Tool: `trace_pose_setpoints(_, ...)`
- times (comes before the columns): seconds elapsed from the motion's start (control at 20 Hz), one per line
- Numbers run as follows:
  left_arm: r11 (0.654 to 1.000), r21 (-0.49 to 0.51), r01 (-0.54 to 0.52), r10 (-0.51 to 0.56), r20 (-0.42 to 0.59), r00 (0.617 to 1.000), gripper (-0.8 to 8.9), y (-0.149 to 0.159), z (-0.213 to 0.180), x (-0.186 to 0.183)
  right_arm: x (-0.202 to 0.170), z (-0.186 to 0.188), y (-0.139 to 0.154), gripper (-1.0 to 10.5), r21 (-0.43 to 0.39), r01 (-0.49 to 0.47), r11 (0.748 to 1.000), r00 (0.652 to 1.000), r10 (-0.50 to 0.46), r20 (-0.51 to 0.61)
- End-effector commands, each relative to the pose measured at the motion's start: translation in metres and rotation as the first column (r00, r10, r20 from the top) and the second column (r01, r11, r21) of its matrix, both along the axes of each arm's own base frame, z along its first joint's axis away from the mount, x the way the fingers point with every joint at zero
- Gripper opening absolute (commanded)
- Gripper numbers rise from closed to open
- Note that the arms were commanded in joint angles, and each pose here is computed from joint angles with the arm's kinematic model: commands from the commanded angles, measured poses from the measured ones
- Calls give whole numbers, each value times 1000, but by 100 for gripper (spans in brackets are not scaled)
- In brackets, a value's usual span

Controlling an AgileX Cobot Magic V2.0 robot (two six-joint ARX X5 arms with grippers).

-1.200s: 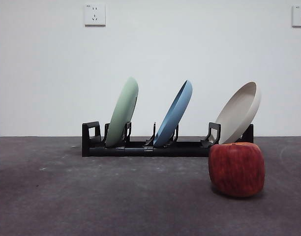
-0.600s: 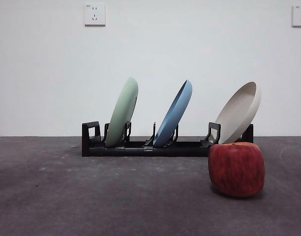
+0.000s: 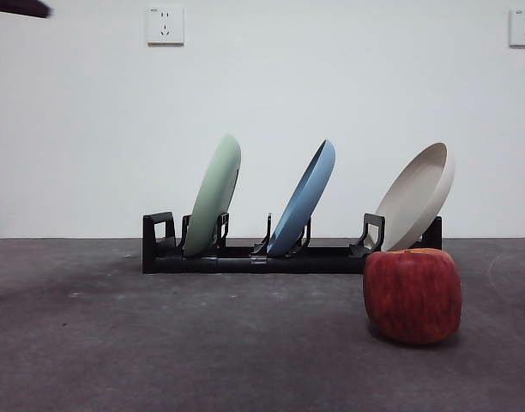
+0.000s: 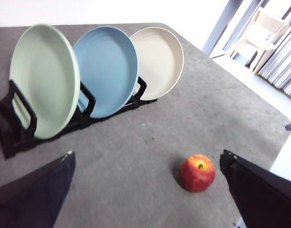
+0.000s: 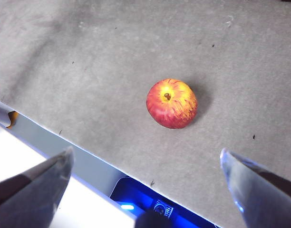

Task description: Take the green plate from the plate rack,put the plate on the table,take the apple from the table,put the apple in the plate

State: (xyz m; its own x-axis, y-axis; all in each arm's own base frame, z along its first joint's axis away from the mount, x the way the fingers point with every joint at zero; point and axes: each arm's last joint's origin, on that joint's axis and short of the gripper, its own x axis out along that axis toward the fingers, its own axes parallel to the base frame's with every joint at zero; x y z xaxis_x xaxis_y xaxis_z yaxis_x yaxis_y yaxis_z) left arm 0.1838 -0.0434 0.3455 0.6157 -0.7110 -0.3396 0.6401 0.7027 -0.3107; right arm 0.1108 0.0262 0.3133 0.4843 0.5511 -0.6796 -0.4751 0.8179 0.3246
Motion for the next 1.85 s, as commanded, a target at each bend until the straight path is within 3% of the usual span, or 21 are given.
trace_pose_setpoints(0.05,1000,23,4,-4,-8,1000,597,-15,6,27,0,1,0,693,3,2,1000,1000,-2,3)
trace_pose_setpoints(0.3,997,78,-21,21,-2,1000,596,-50,6,96,0,1,0,693,3,3,1000,1000,-3,3)
trace_pose_setpoints(0.6,989,142,-44,53,-65,996,596,-85,-28,173,0,1,0,692,7,8,1000,1000,-8,-2)
trace_pose_setpoints(0.8,983,172,-65,80,-82,993,596,-100,-62,205,0,1,0,692,8,10,1000,1000,-10,-3)
trace_pose_setpoints(1.05,973,206,-101,120,-84,989,592,-107,-89,220,0,1,0,691,8,10,1000,1000,-10,-3)
trace_pose_setpoints(1.1,973,209,-98,118,-88,989,571,-109,-91,221,0,1,0,691,8,10,1000,1000,-10,-3)
trace_pose_setpoints(1.2,969,220,-108,131,-91,987,423,-110,-95,223,0,1,0,691,8,10,1000,1000,-10,-2)
trace_pose_setpoints(1.35,968,225,-107,131,-93,987,387,-112,-97,223,0,1,0,690,8,10,1000,1000,-10,-3)
trace_pose_setpoints(1.5,969,224,-103,127,-96,987,78,-112,-97,222,0,1,0,690,8,10,1000,1000,-10,-2)
trace_pose_setpoints(1.85,985,169,-14,35,-121,992,-12,-115,-97,221,0,1,0,689,7,10,1000,1000,-10,-2)
